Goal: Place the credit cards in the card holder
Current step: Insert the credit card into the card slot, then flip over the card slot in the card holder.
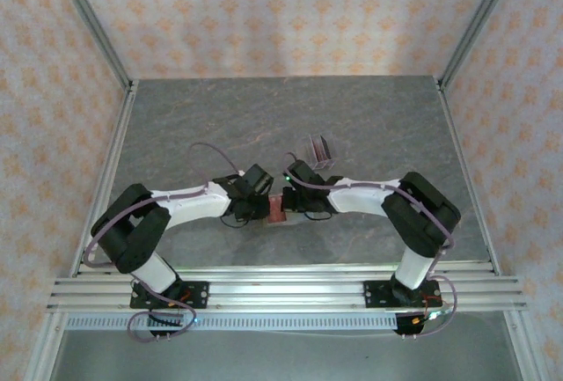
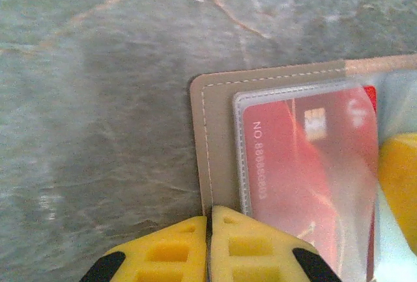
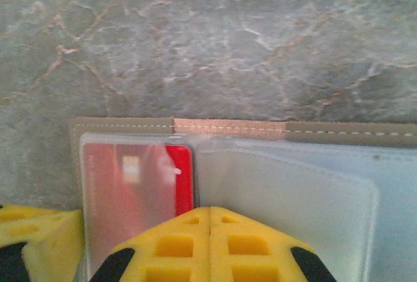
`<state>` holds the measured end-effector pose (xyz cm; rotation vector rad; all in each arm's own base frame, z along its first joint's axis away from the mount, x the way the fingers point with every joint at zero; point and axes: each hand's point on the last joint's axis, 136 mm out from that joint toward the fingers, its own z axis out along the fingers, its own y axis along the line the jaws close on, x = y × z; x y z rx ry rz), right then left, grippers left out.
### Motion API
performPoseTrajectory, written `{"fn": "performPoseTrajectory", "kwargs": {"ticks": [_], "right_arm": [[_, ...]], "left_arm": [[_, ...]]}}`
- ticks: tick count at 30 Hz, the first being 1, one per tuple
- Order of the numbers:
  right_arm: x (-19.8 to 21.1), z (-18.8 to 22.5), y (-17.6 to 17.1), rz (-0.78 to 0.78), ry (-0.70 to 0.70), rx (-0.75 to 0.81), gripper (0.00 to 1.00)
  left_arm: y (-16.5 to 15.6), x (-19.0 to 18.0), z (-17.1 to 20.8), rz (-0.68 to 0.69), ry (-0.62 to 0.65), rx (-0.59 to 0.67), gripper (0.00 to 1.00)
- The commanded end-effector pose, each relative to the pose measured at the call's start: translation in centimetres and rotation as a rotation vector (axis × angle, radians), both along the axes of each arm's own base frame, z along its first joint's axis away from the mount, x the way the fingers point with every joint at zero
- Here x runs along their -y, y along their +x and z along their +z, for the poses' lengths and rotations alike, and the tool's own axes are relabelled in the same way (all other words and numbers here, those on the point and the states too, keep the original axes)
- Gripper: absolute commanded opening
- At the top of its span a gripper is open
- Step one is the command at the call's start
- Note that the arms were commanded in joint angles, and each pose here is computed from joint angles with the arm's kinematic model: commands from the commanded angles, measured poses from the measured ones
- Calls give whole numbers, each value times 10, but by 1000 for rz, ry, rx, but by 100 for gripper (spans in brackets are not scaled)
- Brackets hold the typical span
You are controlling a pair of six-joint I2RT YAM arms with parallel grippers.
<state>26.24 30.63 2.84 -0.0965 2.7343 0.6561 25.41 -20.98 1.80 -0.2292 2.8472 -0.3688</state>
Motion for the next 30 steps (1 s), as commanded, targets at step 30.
{"fn": "performPoseTrajectory", "kwargs": {"ticks": [30], "right_arm": [[30,-3,26,71,-337,48,28]], "left_arm": [[-14,-8,6,-104,32,-39,10]]}}
